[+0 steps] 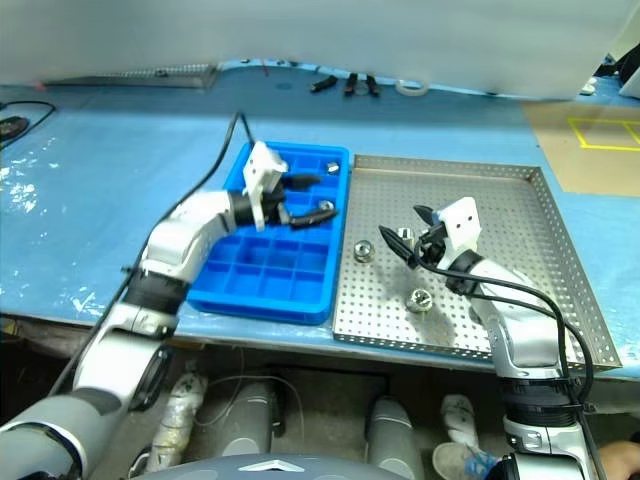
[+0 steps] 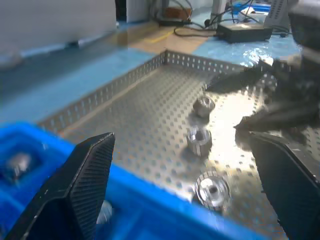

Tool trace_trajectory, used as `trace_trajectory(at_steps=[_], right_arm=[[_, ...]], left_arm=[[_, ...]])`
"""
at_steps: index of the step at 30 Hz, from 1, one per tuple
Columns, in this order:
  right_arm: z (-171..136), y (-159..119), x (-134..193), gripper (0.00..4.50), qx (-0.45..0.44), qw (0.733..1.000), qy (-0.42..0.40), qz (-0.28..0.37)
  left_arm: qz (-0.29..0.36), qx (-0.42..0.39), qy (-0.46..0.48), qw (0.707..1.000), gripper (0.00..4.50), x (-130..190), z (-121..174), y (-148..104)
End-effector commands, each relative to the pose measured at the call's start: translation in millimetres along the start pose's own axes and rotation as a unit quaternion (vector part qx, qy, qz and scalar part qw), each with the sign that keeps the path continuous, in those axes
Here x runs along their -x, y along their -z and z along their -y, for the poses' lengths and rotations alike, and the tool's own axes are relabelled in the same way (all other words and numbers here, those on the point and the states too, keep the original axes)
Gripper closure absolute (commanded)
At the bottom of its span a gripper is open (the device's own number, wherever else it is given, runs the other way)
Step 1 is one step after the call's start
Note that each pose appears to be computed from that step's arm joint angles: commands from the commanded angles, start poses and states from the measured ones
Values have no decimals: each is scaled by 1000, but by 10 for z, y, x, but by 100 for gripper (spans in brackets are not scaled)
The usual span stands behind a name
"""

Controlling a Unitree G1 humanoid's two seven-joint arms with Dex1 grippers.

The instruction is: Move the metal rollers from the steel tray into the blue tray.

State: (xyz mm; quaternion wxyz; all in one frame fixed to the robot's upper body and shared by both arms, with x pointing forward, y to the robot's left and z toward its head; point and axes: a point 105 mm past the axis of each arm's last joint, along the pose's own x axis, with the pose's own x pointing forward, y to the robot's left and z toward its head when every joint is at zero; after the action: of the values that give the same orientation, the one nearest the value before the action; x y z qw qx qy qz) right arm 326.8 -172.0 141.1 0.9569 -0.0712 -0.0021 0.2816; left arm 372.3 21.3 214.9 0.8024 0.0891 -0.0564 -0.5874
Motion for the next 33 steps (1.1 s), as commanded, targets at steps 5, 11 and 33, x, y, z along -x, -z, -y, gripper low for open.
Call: trace_trajectory(at_steps=[5,11,33], right_arm=[[-85,-137,171,27,9,999,16,30],[-375,-85,414,27,-17,999,16,23],[-584,111,652,27,-41,993,110,-7]], left_arm=[[-112,-82,164,977,0,-372,226,173],[-255,-155,230,926,0,-468,263,564],[-450,-224,156,850,0,-367,33,1065]])
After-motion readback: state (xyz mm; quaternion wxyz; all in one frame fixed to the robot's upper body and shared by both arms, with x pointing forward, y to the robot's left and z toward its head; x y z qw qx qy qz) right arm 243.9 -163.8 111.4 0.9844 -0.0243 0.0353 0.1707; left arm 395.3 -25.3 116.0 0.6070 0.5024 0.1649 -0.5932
